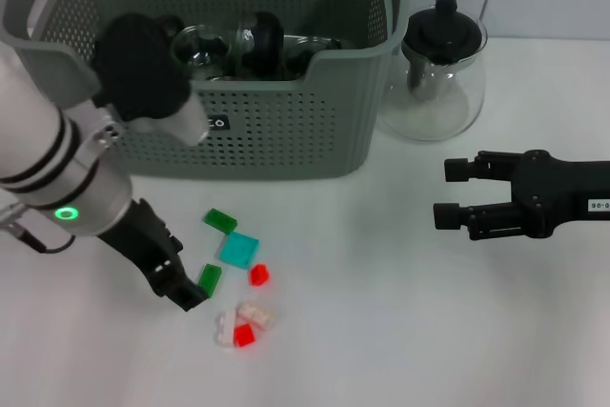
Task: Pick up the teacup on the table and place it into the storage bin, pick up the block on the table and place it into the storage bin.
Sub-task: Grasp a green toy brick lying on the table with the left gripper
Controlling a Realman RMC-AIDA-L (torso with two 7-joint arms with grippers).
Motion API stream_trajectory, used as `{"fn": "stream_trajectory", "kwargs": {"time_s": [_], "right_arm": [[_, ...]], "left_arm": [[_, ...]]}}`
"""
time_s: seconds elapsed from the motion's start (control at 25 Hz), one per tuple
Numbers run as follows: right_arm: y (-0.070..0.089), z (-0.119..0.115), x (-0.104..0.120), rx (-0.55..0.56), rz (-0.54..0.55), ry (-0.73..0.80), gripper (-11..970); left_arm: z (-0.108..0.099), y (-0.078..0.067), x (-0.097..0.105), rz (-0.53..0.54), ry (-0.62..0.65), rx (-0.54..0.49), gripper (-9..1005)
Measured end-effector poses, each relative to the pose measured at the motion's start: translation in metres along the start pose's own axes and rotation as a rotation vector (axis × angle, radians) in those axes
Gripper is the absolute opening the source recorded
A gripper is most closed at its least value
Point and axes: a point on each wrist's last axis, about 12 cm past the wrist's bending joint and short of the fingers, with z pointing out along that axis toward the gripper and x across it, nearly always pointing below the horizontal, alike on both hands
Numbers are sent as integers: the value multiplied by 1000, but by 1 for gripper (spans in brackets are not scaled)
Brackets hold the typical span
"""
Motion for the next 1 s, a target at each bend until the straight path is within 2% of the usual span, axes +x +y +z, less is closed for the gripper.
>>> {"fn": "stream_trajectory", "kwargs": {"time_s": [0.44,1.0], "right_arm": [[0,0,2,3,5,-1,944],[0,-1,2,4,4,-4,945]], "left_arm": [[25,-1,-20,51,31,-19,733],[36,-4,-24,113,59,-50,731]]}}
